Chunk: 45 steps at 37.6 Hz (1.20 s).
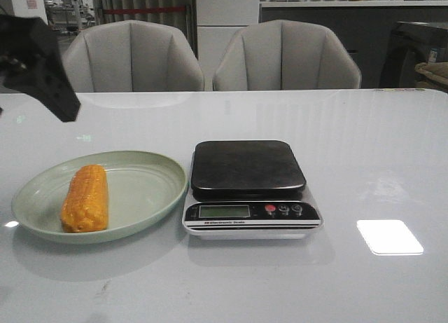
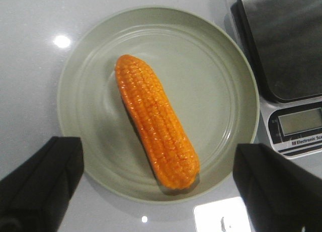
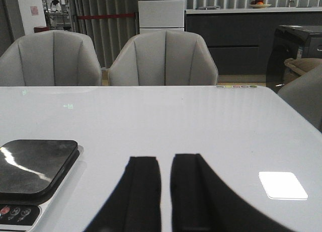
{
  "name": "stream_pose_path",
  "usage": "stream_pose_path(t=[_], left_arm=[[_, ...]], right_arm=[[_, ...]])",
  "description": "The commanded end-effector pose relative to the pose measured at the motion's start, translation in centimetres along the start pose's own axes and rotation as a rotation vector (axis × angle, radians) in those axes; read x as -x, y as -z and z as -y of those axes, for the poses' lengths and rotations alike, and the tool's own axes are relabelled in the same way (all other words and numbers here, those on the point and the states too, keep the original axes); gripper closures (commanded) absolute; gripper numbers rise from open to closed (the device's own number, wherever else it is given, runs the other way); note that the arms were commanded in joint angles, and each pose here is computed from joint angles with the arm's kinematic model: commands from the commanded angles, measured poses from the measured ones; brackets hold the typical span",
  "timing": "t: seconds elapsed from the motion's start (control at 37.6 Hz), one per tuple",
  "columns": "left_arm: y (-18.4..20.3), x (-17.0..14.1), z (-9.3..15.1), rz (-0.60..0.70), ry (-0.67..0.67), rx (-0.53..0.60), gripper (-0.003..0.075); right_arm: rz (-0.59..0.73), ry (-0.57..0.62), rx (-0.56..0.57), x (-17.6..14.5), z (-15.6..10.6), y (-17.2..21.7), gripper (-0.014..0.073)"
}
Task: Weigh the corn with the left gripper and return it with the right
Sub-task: 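Lower the left gripper over the corn cob on the green plate and grasp it, then lift the corn with the left gripper and lower it onto the scale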
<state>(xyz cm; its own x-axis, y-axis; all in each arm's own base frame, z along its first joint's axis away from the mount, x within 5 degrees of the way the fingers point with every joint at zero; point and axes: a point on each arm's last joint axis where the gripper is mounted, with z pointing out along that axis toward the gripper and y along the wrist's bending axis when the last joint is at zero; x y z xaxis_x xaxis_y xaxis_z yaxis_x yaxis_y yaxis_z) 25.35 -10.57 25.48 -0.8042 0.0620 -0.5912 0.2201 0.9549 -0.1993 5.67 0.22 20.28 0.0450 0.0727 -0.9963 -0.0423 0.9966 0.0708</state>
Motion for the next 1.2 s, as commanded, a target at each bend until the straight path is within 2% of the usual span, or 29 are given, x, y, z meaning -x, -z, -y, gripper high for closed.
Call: stream_pose_path(t=[0.0,0.43,0.51,0.69,0.8,0.96,1.17], left_arm=[[-0.9,1.8,1.2,0.063,0.027,-0.036,0.0073],[-8.0,0.8,1.4,-0.188,0.083,-0.002,0.0083],[-8.7,0.5,1.5,-0.219,0.104,-0.006,0.0151],[-9.9,0.2,1.7,-0.268,0.105,-0.002,0.0491],[-9.9,0.8,1.9,-0.274,0.090,-0.009,0.0606],[-8.8,3.4,3.2,-0.225,0.073,-0.040,0.0606],[-7.5,5.7,7.5,-0.101,0.007,-0.138,0.0606]], right_arm=[[0.091,0.010,0.001,0.5,0.0,0.1,0.0371],[0.091,0.010,0.001,0.5,0.0,0.1,0.0371],[0.091,0.010,0.001,0.5,0.0,0.1,0.0371],[0.091,0.010,0.001,0.5,0.0,0.1,0.0371],[0.091,0.010,0.001,0.5,0.0,0.1,0.0371],[0.091,0.010,0.001,0.5,0.0,0.1,0.0371],[0.091,0.010,0.001,0.5,0.0,0.1,0.0371]])
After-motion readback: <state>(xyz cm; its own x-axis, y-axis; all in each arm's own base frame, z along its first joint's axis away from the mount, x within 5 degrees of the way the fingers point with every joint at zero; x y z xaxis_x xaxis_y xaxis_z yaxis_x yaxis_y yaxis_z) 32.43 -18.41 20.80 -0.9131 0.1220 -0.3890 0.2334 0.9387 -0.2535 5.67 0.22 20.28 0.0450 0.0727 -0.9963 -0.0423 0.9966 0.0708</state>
